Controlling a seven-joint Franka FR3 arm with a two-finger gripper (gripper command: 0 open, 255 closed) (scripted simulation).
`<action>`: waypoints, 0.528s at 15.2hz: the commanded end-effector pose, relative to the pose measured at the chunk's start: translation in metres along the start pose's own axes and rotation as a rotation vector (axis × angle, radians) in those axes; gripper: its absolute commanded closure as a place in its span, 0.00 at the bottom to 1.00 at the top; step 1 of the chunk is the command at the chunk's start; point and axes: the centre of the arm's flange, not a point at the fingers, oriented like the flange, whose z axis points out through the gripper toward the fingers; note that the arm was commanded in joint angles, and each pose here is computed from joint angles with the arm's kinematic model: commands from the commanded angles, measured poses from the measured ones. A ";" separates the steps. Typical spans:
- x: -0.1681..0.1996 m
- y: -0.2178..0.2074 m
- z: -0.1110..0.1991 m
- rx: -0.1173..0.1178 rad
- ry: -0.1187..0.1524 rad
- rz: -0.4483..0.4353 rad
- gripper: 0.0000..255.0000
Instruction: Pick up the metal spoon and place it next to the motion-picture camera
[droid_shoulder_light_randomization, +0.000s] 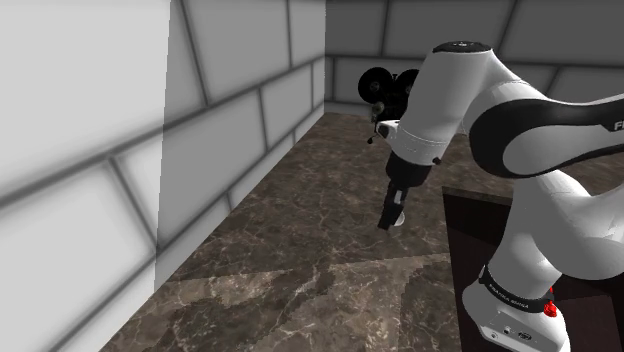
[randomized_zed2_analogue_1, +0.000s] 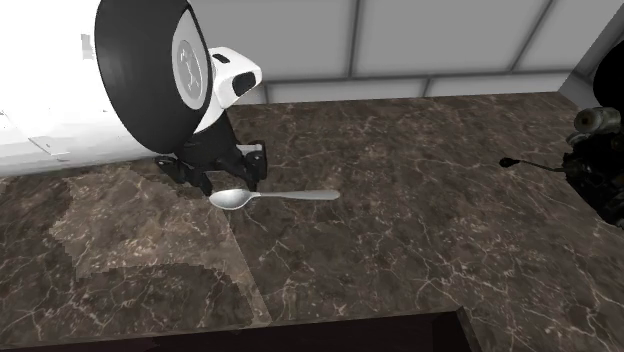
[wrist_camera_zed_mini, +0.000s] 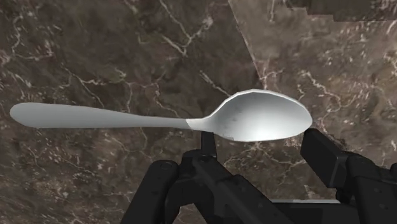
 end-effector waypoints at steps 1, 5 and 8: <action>0.002 0.000 -0.010 0.000 -0.001 0.000 1.00; 0.005 0.001 -0.031 0.000 -0.001 0.000 1.00; 0.008 0.001 -0.047 0.000 -0.001 0.000 1.00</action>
